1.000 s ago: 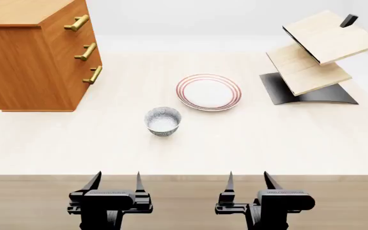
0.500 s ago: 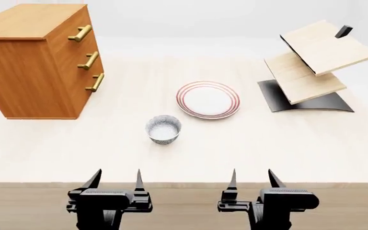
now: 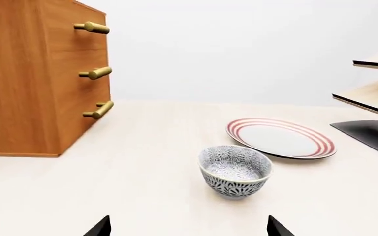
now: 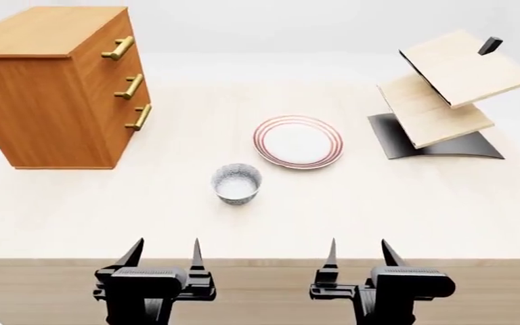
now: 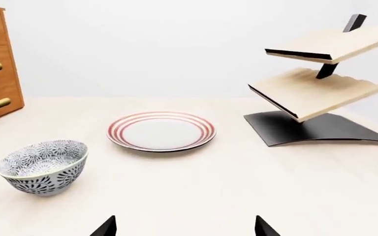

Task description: Open the top drawer of the cabinet and put the bowl in it.

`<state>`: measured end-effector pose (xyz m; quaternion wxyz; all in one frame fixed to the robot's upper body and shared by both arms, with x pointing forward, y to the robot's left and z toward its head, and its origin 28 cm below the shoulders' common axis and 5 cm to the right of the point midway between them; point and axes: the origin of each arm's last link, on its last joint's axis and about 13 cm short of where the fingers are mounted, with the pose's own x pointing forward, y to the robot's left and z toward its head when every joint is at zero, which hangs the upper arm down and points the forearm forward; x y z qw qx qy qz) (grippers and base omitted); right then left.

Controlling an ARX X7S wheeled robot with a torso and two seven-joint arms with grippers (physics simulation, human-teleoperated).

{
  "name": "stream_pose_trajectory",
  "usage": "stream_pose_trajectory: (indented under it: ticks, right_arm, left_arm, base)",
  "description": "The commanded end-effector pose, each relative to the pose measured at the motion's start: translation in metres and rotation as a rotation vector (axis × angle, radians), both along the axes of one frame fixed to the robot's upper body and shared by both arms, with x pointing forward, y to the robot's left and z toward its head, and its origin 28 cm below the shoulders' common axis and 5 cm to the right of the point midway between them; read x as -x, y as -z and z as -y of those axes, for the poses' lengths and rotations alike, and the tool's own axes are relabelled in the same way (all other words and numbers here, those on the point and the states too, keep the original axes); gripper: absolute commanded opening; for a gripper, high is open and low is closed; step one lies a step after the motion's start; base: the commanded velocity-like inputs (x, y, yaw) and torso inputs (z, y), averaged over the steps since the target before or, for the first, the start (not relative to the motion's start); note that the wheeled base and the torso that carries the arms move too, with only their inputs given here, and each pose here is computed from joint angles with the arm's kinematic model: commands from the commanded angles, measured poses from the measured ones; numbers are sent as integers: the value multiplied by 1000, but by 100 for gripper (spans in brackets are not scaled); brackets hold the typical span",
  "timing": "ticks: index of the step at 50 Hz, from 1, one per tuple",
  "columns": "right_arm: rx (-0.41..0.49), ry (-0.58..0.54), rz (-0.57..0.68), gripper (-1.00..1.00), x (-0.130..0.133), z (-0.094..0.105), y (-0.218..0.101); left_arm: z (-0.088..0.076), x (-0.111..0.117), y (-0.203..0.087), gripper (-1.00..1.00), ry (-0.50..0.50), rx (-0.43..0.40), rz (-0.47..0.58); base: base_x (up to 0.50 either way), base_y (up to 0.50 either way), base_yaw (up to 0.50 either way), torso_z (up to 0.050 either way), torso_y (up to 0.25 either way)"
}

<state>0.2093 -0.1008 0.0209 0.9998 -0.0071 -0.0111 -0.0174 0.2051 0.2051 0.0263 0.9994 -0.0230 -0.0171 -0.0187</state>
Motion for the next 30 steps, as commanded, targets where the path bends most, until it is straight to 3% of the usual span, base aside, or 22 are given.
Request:
stream_pose_trajectory:
  ticks: [1,30]
  right_arm:
    - [20,-6,-2,100,1,-2,0]
    - [17,-5,0,100,2,-3,-1]
  left_arm:
    - [-1,1,0,100,-5,-6,1]
    - [-3,2,-2,100,-6,15,-10]
  base:
    - [0,500,0,0,0]
    - [0,500,0,0,0]
